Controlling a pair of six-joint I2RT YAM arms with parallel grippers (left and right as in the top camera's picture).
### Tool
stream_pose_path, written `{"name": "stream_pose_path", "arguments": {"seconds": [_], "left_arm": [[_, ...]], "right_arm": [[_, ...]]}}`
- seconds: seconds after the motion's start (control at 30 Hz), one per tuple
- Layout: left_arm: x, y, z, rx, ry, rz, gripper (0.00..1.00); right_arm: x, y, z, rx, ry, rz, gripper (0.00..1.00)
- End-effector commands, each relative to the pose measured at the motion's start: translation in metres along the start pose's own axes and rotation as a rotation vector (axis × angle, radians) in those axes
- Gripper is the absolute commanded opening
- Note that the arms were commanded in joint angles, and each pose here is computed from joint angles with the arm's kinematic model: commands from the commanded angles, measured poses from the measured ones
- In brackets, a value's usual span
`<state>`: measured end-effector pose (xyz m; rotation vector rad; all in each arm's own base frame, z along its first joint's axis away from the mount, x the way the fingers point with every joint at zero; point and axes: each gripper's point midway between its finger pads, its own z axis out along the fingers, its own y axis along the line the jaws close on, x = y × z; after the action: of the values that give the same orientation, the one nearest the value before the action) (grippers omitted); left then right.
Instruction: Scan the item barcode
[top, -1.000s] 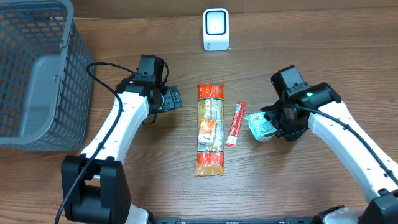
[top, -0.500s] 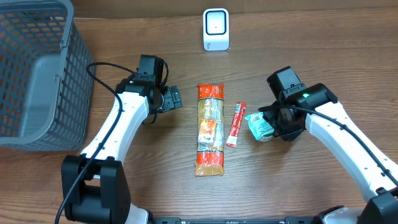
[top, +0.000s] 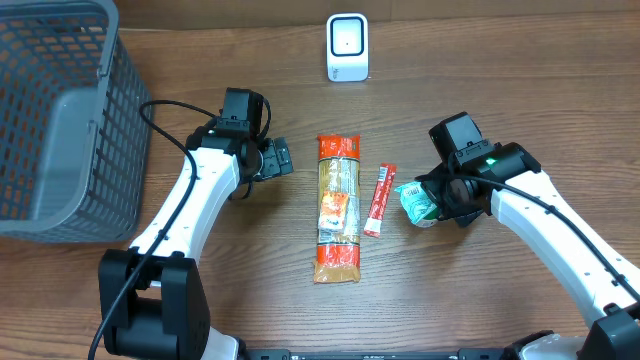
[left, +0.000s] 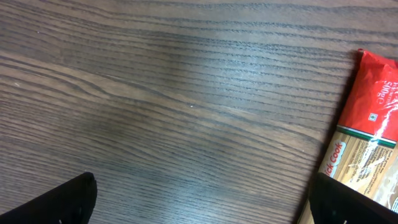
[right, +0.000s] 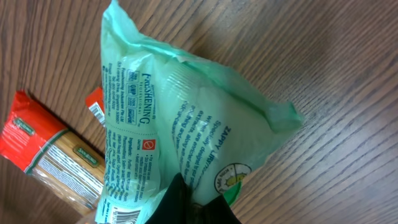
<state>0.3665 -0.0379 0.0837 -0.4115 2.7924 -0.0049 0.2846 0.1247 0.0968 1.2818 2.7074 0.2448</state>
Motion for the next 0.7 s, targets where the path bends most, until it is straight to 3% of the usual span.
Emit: {"name": "stream_pose_path", "arguments": {"seconds": [0.0, 0.1, 0.37, 0.67], "left_arm": [[-0.005, -0.002, -0.006, 0.011, -0.019, -0.005, 1.00], [-0.005, -0.002, -0.006, 0.011, -0.019, -0.005, 1.00], [-0.005, -0.002, -0.006, 0.011, -0.019, -0.005, 1.00], [-0.005, -0.002, -0.006, 0.011, -0.020, -0.005, 1.00]], "right_arm": [[-0.001, -0.010, 0.006, 0.045, -0.008, -0.056, 0.03], [-0.004, 0.001, -0.008, -0.010, -0.024, -0.131, 0.03], [0.024, 0.068, -0.047, -0.355, 0.042, -0.583, 0.04], [0.035, 0.091, -0.031, -0.355, -0.058, -0.753, 0.04]]}}
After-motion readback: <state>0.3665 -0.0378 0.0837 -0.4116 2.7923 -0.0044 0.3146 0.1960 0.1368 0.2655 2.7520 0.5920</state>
